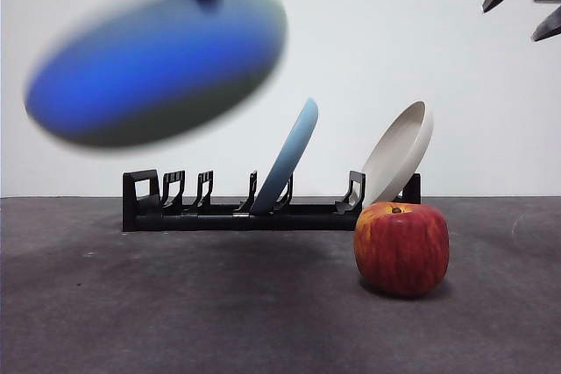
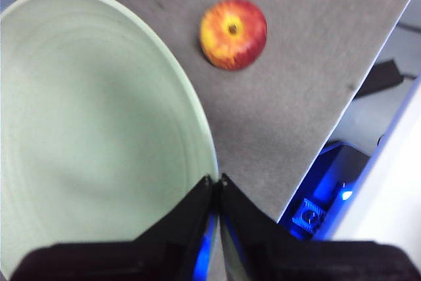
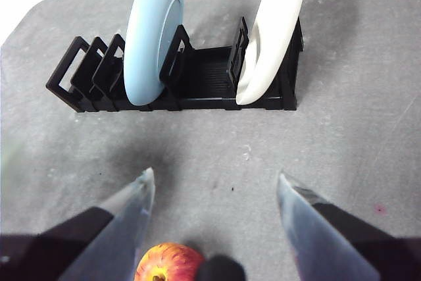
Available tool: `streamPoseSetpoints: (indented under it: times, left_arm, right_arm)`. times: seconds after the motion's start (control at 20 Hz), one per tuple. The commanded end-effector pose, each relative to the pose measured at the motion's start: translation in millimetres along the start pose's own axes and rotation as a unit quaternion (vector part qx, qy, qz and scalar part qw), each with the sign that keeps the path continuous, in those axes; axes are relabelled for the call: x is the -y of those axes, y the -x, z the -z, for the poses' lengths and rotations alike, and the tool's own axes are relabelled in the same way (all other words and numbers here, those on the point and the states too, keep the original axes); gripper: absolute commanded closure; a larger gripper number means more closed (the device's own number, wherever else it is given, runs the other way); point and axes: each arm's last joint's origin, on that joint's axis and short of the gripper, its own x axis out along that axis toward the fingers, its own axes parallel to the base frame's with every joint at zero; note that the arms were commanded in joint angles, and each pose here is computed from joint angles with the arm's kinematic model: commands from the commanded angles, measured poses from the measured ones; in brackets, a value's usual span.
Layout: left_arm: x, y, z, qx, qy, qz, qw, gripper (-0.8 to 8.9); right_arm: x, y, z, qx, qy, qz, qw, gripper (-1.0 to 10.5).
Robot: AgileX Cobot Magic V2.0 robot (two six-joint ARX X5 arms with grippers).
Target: Take the green plate from the plate rack,put the plate on the table,take the apple from the table,put the apple in the plate
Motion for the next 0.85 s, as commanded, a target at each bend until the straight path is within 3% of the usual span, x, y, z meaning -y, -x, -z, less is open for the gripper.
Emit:
streamPoseSetpoints:
  times: [0.05, 0.35, 0.6, 0.65, 0.75, 0.85]
  left_arm:
    - [5.9, -39.9, 0.2, -0.034, -0.018, -0.009, 0.999, 8.22]
    - [17.9, -140.0, -1.1, -0.117, -0.079, -0.051, 0.989, 8.22]
    - [20.5, -173.4, 9.8, -0.168, -0.089, -0.069, 0.979, 8.05]
    - [20.6, -173.2, 9.7, -0.167, -0.09, -0.069, 0.979, 7.48]
    - [18.9, -169.6, 9.2, -0.166, -0.078, -0.072, 0.98, 5.21]
    - [15.4, -160.6, 5.8, -0.151, -0.053, -0.089, 0.983, 5.03]
  right_arm:
    - [0.1, 0.7, -1.9, 0.005, -0.003, 0.002, 1.0, 6.3]
    - [0.1, 0.7, -1.9, 0.005, -0.002, 0.002, 1.0, 6.3]
    - [-0.1, 0.7, -1.7, 0.004, -0.003, -0.001, 1.0, 6.3]
    - [-0.1, 0.7, -1.3, 0.001, -0.003, -0.002, 1.0, 6.3]
    - [0.0, 0.7, -0.4, -0.003, -0.004, -0.001, 1.0, 6.3]
    - [-0.8, 0.4, 0.3, -0.007, -0.004, -0.002, 1.0, 5.9]
